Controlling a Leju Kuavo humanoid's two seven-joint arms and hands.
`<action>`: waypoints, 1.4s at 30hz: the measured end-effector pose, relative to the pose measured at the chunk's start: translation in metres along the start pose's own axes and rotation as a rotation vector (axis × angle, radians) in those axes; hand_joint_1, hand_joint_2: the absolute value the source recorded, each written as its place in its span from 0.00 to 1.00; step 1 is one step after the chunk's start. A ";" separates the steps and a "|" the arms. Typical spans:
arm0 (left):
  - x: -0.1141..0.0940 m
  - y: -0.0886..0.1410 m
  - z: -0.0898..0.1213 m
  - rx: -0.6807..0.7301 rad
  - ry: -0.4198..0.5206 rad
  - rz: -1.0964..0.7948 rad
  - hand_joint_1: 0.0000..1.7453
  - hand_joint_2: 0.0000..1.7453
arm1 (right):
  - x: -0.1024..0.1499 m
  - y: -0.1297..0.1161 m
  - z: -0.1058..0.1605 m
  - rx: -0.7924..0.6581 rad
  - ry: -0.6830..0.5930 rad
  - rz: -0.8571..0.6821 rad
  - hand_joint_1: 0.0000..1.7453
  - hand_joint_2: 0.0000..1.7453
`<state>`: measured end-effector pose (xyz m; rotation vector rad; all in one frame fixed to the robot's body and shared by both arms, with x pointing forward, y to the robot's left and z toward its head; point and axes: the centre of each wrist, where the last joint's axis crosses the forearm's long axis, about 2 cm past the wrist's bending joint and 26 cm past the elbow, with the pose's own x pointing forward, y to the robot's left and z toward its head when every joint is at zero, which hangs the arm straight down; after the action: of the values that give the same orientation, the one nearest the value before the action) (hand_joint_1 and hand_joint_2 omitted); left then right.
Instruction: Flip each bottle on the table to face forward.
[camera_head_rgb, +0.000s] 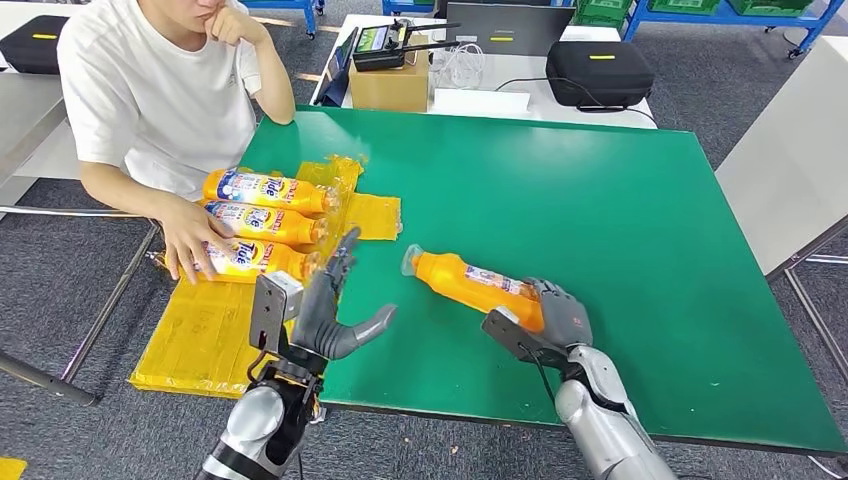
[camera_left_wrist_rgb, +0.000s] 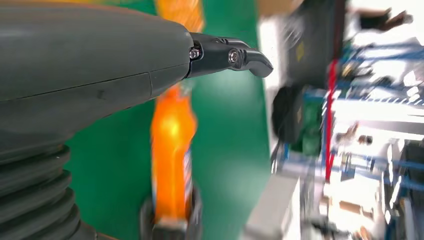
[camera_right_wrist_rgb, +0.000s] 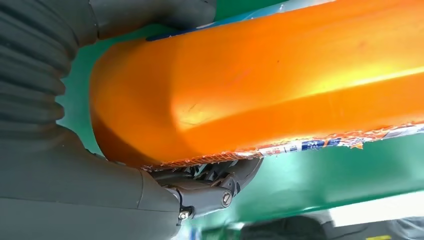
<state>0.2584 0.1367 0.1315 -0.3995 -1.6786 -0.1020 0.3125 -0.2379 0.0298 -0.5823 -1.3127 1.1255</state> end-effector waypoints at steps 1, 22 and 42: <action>-0.003 -0.001 0.001 -0.002 0.029 0.048 0.00 1.00 | 0.001 0.003 0.002 0.001 -0.026 -0.067 1.00 1.00; -0.045 -0.022 0.039 0.419 -0.003 0.150 0.00 1.00 | 0.061 0.032 0.063 -0.392 -0.200 -0.843 1.00 1.00; -0.039 -0.040 0.041 0.166 0.104 0.289 0.00 1.00 | 0.113 0.037 0.068 -0.123 -0.562 -0.760 1.00 1.00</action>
<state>0.2104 0.1032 0.0939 -0.4983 -1.4982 0.2251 0.2230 -0.1396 0.0640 0.1882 -1.8733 0.5774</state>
